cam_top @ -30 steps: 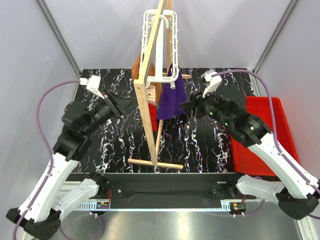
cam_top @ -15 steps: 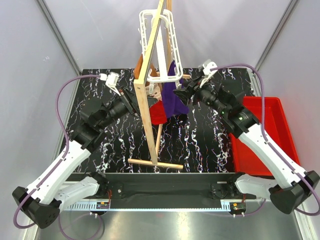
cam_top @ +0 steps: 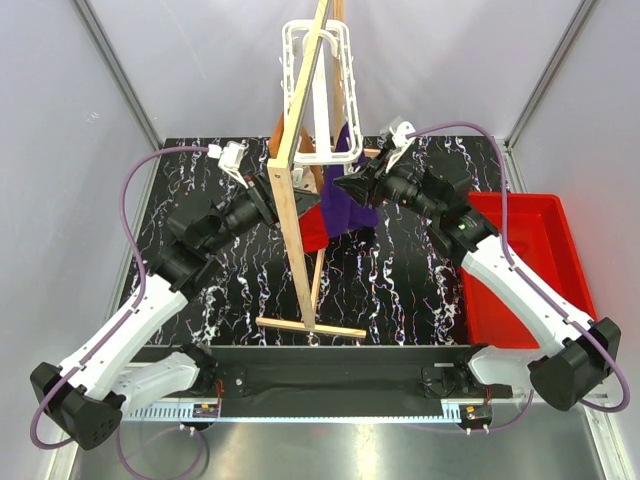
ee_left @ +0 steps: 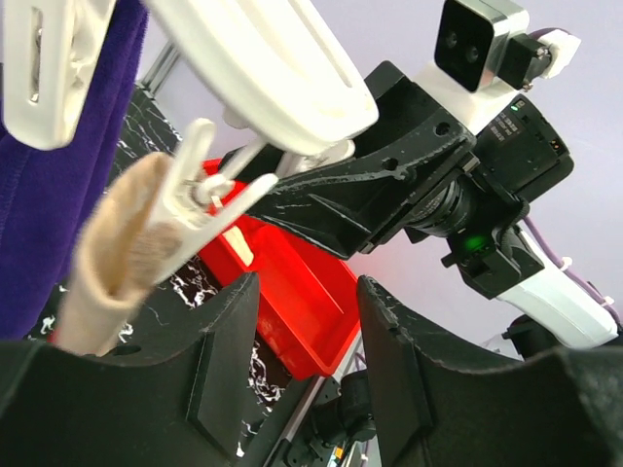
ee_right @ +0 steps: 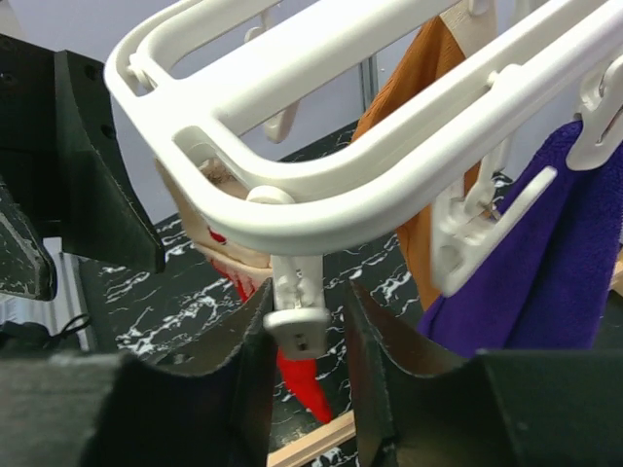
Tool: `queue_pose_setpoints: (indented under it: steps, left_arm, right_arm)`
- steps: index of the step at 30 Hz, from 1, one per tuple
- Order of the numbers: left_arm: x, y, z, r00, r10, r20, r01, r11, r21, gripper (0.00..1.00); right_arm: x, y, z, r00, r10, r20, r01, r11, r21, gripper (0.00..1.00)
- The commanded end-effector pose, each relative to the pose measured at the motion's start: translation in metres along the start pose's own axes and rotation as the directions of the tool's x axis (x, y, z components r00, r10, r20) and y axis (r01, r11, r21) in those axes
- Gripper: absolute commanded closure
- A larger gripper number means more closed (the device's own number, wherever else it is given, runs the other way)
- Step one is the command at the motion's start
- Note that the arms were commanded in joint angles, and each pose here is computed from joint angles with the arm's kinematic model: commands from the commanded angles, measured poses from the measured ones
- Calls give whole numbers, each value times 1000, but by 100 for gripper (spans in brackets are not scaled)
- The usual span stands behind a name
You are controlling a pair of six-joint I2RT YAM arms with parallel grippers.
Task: Clip the socks to the hanger
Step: Open the clamp at the hanger.
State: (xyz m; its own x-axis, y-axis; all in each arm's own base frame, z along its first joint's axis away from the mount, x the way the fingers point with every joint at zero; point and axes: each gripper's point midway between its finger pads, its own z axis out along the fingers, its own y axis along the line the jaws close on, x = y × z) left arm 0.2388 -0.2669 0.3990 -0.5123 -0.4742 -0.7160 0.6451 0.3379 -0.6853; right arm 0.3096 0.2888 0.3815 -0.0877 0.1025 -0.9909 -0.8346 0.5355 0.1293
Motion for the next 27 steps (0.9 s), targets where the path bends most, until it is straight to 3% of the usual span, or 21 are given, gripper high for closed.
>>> queue_pose_setpoints:
  steps: [1, 9, 21, 22, 23, 27]
  left_arm:
    - [-22, -30, 3, 997, 35, 68, -41, 995, 88, 50]
    - [-22, -37, 3, 990, 51, 129, -58, 997, 54, 50]
    - [-25, -32, 14, 973, 98, 210, -105, 994, 24, 46]
    - [-25, -32, 17, 971, 101, 215, -110, 994, 29, 46]
    - [-23, -33, 18, 971, 109, 213, -119, 992, 35, 44]
    - [-21, -34, 25, 966, 134, 222, -149, 987, 51, 41]
  right_arm:
    - [-25, 14, -7, 996, 19, 86, -14, 999, -51, 63]
    - [-13, 24, -17, 995, 69, 67, -64, 995, -78, 64]
    - [-18, 30, -18, 990, 109, 91, -99, 989, -108, 88]
    - [-17, 30, -18, 990, 116, 87, -106, 989, -106, 97]
    - [-20, 30, -18, 989, 117, 87, -108, 989, -103, 100]
    - [-15, 32, -21, 987, 154, 36, -150, 984, -92, 100]
